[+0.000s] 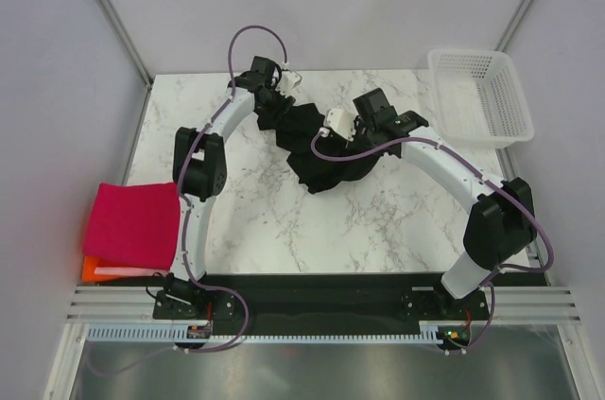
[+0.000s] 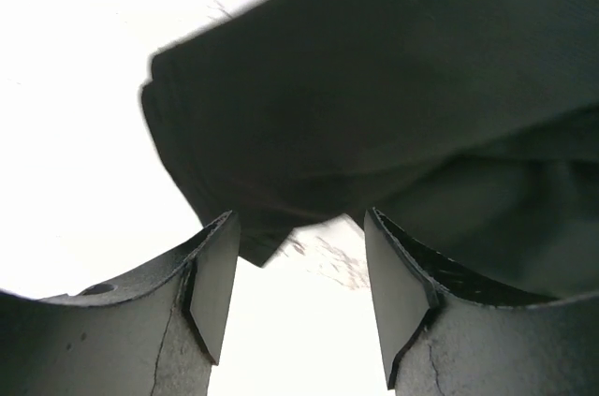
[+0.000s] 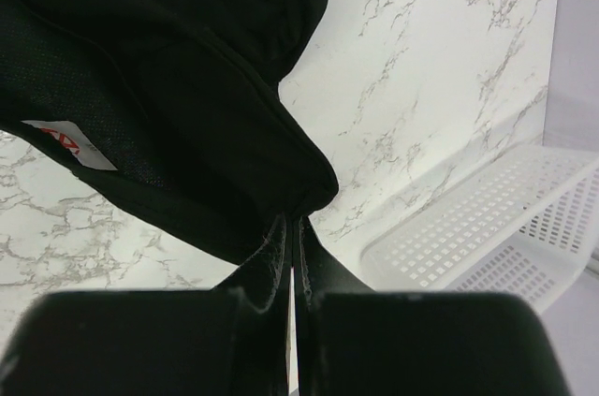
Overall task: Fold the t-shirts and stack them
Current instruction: Flatten the tshirt out
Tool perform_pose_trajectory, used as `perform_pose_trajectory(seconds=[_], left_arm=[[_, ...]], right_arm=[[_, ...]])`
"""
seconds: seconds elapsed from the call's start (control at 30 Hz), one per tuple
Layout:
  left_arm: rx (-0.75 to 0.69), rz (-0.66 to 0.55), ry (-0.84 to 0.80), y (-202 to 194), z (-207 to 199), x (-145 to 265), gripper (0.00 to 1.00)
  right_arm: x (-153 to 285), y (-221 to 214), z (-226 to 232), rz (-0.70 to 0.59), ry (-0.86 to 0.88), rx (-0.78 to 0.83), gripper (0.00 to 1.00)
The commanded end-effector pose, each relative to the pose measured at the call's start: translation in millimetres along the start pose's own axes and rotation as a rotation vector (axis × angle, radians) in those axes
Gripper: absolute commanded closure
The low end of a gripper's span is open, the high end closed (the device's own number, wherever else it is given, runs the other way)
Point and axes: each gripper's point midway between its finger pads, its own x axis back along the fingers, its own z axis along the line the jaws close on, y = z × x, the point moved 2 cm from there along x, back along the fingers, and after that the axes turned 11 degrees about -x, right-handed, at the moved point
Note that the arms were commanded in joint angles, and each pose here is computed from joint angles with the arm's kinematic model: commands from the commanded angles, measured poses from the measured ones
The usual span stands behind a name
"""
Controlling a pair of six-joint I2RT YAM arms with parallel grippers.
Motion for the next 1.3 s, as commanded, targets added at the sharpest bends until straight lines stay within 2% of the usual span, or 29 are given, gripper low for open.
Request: perform_pose_trajectory(seconds=[0.0,0.27,0.43,0.53,0.57,0.63,0.77,0.87,1.03,1.1,1.17,1.27], left_arm=[[-0.035,-0.004,0.076,8.4,20.8,-7.2,0.38],[-0.044,0.014,0.062,1.2,19.3,-21.7,0.5],[-0.046,0.02,0.028,-4.8,15.5,-21.3,0.53],[-0.05,0.027,-0.014,-10.3,8.8,-25.4,0.62],[-0.049,0.027,-0.028,-11.7,6.0,-26.9,0.79],[-0.039,0.024,-0.024,-10.9,6.9,-25.2,0.98],[-0.028,-0.02,0.003,4.5,16.4,-7.5,0.98],[-0.003,-0.108,0.086,31.4,40.8,40.0,0.98],[0.042,-0.314,0.259,74.0,80.2,167.9,0.98],[0.044,-0.344,0.266,73.2,77.8,194.1,0.98],[0.025,-0.388,0.268,73.9,64.6,230.9,0.98],[0.023,-0.408,0.254,62.1,39.4,268.0,0.98]], right_arm=[[3.7,3.8,-4.7,-0.03,-0.008,-0.045,1.0],[-10.4,-0.6,-17.9,-0.023,0.004,-0.14,1.0],[-20.0,2.9,-32.8,-0.029,-0.002,-0.185,1.0],[-24.0,4.9,-40.7,-0.032,-0.006,-0.199,1.0],[-23.5,7.7,-44.3,-0.038,-0.014,-0.204,1.0],[-26.9,7.3,-48.0,-0.035,-0.017,-0.213,1.0],[-26.9,16.1,-65.6,-0.062,-0.066,-0.235,1.0],[-23.8,27.6,-98.7,-0.104,-0.154,-0.286,1.0],[-6.5,38.1,-162.4,-0.207,-0.258,-0.442,1.0],[10.7,43.0,-175.3,-0.254,-0.277,-0.454,1.0],[16.7,43.5,-167.2,-0.271,-0.244,-0.442,1.0],[54.5,44.0,-152.8,-0.339,-0.216,-0.431,1.0]])
